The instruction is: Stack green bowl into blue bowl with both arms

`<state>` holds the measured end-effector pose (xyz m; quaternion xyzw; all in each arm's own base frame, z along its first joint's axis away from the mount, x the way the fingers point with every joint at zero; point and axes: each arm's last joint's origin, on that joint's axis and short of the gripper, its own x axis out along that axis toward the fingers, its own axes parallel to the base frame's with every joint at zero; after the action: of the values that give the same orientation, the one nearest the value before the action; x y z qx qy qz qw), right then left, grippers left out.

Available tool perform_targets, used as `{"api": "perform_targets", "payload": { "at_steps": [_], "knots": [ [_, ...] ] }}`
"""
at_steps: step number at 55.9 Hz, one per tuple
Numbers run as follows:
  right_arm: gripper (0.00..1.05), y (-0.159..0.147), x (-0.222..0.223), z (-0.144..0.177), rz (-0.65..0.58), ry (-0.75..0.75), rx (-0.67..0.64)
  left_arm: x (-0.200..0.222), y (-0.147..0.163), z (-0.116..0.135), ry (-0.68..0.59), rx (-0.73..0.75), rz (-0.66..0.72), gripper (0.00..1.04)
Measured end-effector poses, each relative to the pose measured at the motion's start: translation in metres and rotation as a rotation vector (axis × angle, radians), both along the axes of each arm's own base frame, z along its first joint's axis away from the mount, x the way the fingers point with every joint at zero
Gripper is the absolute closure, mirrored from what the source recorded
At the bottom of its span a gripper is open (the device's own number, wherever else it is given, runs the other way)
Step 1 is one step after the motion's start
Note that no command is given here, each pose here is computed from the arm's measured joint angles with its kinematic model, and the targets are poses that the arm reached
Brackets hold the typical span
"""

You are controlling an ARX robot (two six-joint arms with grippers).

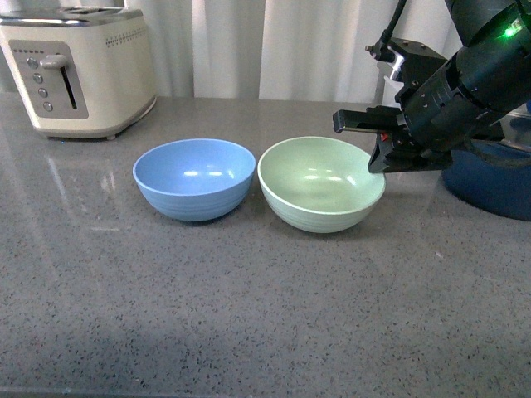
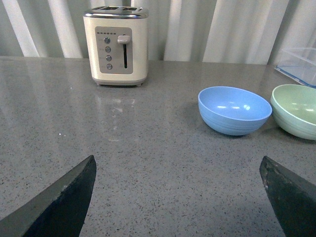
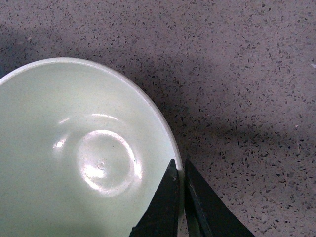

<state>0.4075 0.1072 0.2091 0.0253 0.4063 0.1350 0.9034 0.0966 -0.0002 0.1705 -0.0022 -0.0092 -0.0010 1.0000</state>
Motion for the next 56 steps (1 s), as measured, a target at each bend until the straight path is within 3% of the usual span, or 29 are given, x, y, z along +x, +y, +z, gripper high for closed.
{"api": "perform_targets", "payload": {
  "at_steps": [14, 34, 44, 56],
  "knots": [
    [1.04, 0.006, 0.007, 0.033, 0.035, -0.069, 0.001, 0.0, 0.0, 0.0, 0.0, 0.0, 0.0, 0.07],
    [1.04, 0.043, 0.005, 0.074, 0.146, -0.157, 0.033, 0.0, 0.0, 0.0, 0.0, 0.0, 0.0, 0.07],
    [1.04, 0.064, 0.006, 0.072, 0.198, -0.16, 0.047, 0.0, 0.0, 0.0, 0.0, 0.0, 0.0, 0.07],
    [1.04, 0.085, 0.014, 0.049, 0.24, -0.111, 0.047, 0.0, 0.0, 0.0, 0.0, 0.0, 0.0, 0.07]
  ]
}}
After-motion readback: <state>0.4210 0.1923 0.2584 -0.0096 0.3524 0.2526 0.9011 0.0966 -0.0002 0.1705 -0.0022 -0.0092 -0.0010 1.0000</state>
